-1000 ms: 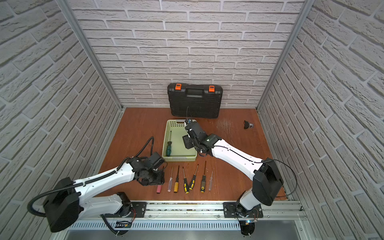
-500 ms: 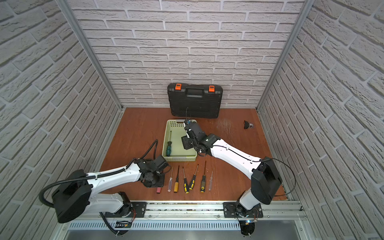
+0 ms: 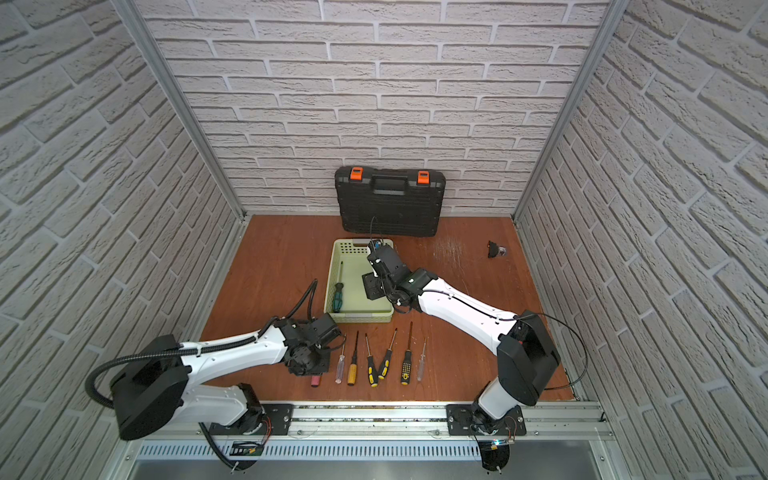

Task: Put the screwdriver in the bin
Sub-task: Pick up the screwdriver from the bottom-center of the table, then place the screwdriver in the bin.

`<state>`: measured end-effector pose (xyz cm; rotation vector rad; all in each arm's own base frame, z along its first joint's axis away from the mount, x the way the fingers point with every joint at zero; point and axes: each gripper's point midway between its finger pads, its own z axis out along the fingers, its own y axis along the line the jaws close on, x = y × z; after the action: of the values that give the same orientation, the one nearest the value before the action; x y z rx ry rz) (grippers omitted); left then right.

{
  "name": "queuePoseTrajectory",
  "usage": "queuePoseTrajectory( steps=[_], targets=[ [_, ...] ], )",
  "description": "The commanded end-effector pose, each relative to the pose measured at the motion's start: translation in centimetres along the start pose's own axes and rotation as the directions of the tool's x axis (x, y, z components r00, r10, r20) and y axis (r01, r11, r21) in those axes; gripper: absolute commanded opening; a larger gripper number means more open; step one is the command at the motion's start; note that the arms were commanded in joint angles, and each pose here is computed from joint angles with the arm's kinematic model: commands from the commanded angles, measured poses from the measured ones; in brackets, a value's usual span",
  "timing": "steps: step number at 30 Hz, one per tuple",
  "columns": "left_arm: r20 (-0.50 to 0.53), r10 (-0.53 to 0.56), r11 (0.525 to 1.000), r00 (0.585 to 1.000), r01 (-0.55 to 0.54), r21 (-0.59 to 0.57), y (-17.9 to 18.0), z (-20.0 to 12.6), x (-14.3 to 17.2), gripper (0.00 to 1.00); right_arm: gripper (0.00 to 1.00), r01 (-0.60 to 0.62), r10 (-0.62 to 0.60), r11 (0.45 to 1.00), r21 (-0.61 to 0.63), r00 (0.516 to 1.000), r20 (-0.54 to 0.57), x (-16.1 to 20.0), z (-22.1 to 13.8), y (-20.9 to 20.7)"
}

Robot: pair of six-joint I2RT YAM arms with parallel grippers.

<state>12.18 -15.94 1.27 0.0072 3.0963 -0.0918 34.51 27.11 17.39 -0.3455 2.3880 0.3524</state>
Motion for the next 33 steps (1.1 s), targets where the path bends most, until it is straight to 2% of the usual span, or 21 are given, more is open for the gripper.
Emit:
queuePoseTrajectory(
  steps=[1,4,7,15,19,23,26,30,33],
  targets=[
    [-0.018,-0.010,1.000,1.000,0.010,0.008,0.0,1.0,0.7,0.11,0.59,-0.004,0.004,1.000,-0.002,0.999,0.042,-0.8,-0.4,0.1],
    [0.010,-0.025,0.999,1.000,0.025,0.021,0.0,0.0,0.3,0.04,0.59,-0.008,0.008,1.000,0.001,0.999,0.033,-0.6,-0.1,0.1],
    [0.020,-0.021,0.999,1.000,0.020,0.047,-0.3,-1.7,0.2,0.04,0.59,-0.014,0.014,1.000,-0.006,0.999,0.032,-0.8,0.0,0.3],
    [-0.024,0.072,0.960,0.997,-0.063,0.272,-3.7,-7.8,0.9,0.05,0.59,-0.019,0.023,0.998,-0.054,0.997,0.072,-2.4,-1.8,1.2],
    [0.023,0.087,0.944,0.996,-0.090,0.318,-3.5,-11.1,0.5,0.05,0.59,-0.031,0.037,0.998,-0.054,0.994,0.104,-3.1,-3.3,1.0],
    [0.103,0.001,0.904,0.995,-0.044,0.424,-4.7,-14.2,-4.3,0.03,0.59,-0.044,0.054,0.997,-0.067,0.987,0.149,-3.9,-4.4,1.0],
    [0.143,0.007,0.882,0.990,-0.074,0.466,-6.3,-15.8,-8.7,0.04,0.59,-0.045,0.054,0.997,-0.063,0.986,0.156,-4.0,-4.4,0.9],
    [0.162,0.083,0.890,0.983,-0.146,0.432,-8.1,-16.0,-14.0,0.04,0.59,-0.069,0.082,0.994,-0.089,0.983,0.163,-4.3,-4.2,1.3],
    [0.145,0.094,0.908,0.985,-0.145,0.392,-8.5,-15.0,-17.5,0.01,0.59,-0.091,0.109,0.990,-0.111,0.979,0.170,-4.5,-4.1,1.6]
  ],
)
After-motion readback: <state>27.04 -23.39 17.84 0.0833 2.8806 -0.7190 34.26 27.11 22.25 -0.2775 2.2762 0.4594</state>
